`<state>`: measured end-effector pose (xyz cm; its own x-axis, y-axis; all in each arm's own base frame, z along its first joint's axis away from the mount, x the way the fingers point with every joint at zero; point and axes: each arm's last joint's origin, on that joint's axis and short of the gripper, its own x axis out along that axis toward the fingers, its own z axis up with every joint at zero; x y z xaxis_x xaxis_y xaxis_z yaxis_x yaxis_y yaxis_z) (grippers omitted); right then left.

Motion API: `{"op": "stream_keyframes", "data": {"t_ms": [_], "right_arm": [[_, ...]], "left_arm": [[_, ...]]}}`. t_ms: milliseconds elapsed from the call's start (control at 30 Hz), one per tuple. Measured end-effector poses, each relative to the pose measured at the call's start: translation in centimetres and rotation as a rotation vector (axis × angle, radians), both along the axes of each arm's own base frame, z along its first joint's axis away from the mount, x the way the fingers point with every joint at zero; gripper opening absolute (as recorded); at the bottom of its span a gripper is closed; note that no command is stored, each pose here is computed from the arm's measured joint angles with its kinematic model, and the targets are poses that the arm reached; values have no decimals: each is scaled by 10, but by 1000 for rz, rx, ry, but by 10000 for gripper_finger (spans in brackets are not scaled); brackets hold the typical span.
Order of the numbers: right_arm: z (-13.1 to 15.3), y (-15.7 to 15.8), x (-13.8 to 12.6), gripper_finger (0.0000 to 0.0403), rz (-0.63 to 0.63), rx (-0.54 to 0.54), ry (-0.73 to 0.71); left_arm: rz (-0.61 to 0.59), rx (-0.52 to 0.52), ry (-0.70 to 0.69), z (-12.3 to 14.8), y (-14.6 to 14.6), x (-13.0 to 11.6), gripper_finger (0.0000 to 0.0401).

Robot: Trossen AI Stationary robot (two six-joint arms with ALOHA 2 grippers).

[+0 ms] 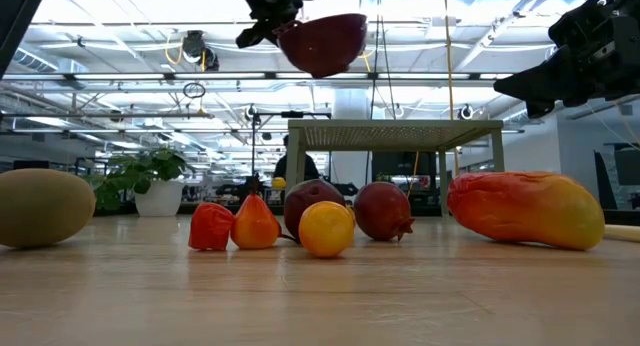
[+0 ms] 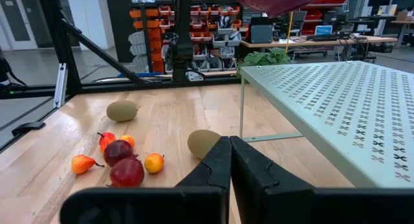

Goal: Pick & Place Fruit
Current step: Put the dark red colander on the shelf

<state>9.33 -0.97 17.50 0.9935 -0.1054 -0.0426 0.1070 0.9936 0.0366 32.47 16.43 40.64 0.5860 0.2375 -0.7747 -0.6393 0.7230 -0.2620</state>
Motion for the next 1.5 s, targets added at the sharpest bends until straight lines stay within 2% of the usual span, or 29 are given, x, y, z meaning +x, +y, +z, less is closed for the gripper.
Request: {"op": "stream_keyframes", "data": {"t_ms": [233,500,767,1167,1500], "right_arm": [[0,0,0,0,3,3,0],[0,0,0,0,1,46,-4],[0,0,0,0,1,49,-4],[0,0,0,0,0,49,-3],[0,0,0,0,-1,48,-3]], "left_arm": [[-5,18,-61,-4,11,11,0],[3,-22,-25,-27,28,24,0],[50,-55,-4,-40,42,26,0],[68,-98,33,-57,46,36,0],[81,-78,39,-58,45,39,0]]}}
